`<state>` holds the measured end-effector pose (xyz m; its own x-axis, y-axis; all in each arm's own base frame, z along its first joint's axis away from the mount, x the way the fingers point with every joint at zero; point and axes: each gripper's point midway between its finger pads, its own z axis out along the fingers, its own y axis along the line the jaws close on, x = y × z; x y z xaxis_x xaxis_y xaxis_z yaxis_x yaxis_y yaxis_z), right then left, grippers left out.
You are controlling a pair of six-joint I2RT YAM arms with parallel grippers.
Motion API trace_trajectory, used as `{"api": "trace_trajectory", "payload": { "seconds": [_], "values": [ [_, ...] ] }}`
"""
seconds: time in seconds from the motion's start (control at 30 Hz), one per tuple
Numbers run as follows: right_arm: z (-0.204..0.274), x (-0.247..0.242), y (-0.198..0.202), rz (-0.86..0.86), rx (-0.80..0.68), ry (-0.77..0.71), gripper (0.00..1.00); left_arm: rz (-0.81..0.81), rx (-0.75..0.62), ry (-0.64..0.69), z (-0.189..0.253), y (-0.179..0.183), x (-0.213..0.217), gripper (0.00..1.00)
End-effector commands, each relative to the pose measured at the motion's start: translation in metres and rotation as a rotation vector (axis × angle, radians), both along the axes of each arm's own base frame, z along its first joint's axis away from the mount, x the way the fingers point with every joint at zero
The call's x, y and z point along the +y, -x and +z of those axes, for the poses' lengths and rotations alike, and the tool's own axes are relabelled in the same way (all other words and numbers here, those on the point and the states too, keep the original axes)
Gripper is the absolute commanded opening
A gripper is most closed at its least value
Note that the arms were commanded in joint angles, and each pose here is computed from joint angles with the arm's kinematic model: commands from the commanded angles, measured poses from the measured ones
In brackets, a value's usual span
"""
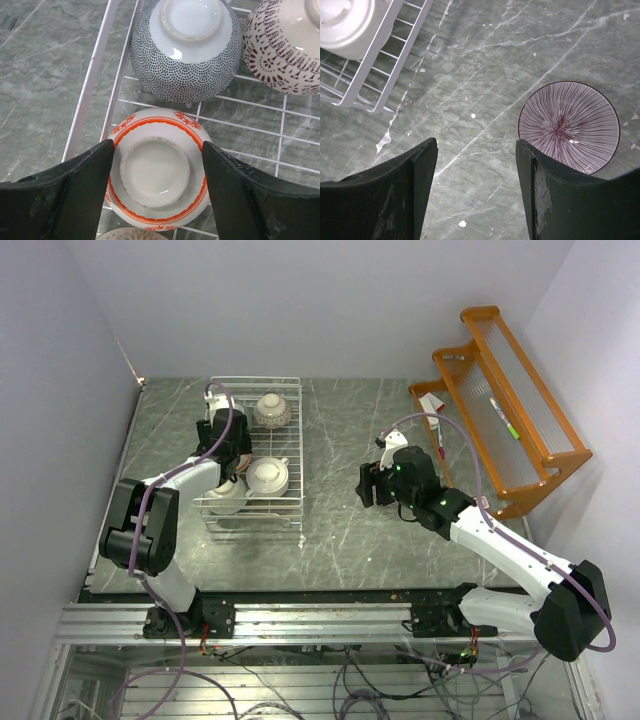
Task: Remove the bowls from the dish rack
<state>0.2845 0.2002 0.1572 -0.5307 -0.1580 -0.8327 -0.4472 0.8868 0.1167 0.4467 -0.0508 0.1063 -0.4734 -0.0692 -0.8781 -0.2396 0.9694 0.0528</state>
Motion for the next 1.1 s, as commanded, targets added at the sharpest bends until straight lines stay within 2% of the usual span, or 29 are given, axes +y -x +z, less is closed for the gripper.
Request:
{"api": "trace_trajectory", "payload": {
  "seconds": [0.0, 0.07, 0.2, 0.37, 0.47, 0.53, 1.07],
  "values": [
    [0.003, -0.002, -0.003, -0.01, -0.024, -0.008, 0.63, -0.01, -0.01, 0.01, -0.001, -0.007, 0.0, 0.78],
    [0.002, -0.002, -0.004, -0.01, -0.023, -0.008, 0.63, -0.01, -0.005, 0.014, -0.004, -0.006, 0.0, 0.71],
    [0.0, -0.002, -0.004, -0.01, -0.018, -0.005, 0.63, -0.008, 0.003, 0.034, -0.007, -0.004, -0.002, 0.48],
    [-0.002, 0.0, -0.004, -0.008, -0.015, -0.007, 0.63, -0.009, -0.004, 0.049, -0.006, -0.002, -0.003, 0.27],
    [-0.004, 0.0, -0.005, -0.009, -0.011, -0.003, 0.63, -0.009, -0.018, 0.053, 0.0, -0.003, -0.004, 0.1],
    [-0.004, 0.0, -0.005, -0.01, -0.01, -0.003, 0.63, -0.006, -0.031, 0.055, 0.007, -0.005, -0.004, 0.07],
    [-0.004, 0.003, -0.007, 0.003, -0.009, -0.007, 0.63, -0.035, -0.173, 0.093, 0.082, -0.023, -0.012, 0.07]
  ]
}}
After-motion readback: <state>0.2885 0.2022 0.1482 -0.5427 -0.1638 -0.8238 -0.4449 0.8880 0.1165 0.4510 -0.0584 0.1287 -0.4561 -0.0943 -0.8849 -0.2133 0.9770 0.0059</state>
